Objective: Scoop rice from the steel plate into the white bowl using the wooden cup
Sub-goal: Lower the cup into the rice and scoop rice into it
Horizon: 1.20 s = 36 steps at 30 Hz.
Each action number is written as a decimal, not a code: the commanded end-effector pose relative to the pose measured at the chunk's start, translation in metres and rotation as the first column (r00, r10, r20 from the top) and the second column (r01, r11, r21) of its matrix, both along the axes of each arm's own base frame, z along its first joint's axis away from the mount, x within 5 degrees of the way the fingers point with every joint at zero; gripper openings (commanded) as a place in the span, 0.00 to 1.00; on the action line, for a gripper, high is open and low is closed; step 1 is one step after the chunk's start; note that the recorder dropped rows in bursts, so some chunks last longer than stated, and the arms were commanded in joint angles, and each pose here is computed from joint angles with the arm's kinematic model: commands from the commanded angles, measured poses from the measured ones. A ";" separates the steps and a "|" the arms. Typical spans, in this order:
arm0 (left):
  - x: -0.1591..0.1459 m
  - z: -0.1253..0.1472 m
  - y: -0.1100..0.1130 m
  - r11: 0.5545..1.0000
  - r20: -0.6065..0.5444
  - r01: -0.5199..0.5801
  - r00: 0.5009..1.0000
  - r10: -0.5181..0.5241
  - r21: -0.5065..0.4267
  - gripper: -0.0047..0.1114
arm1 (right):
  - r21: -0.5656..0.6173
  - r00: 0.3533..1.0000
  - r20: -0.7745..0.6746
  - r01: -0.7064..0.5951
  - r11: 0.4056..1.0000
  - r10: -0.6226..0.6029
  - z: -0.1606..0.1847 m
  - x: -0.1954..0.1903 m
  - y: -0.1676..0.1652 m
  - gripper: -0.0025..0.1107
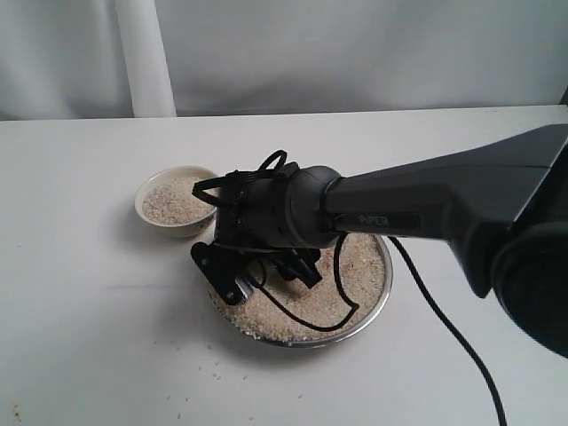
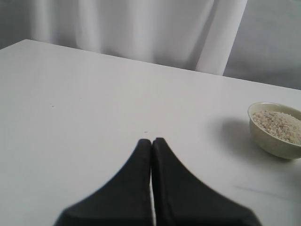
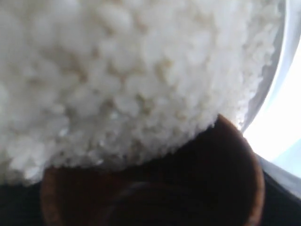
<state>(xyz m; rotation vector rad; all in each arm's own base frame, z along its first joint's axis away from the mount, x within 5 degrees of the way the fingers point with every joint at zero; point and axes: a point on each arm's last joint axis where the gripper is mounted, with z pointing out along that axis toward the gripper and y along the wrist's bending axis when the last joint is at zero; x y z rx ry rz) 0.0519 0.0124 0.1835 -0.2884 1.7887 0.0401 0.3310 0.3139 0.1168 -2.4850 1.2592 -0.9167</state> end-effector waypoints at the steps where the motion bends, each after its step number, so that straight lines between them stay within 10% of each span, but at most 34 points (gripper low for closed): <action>1: 0.001 0.000 0.000 1.000 -0.001 0.002 1.000 -0.002 -0.006 0.04 | 0.021 0.999 -0.035 -0.008 1.000 0.009 -0.003 -0.010 0.007 0.02; 36: 0.001 0.000 0.000 1.000 -0.001 0.002 1.000 -0.002 -0.006 0.04 | 0.173 0.966 -0.234 0.156 0.972 -0.114 0.014 -0.025 0.007 0.02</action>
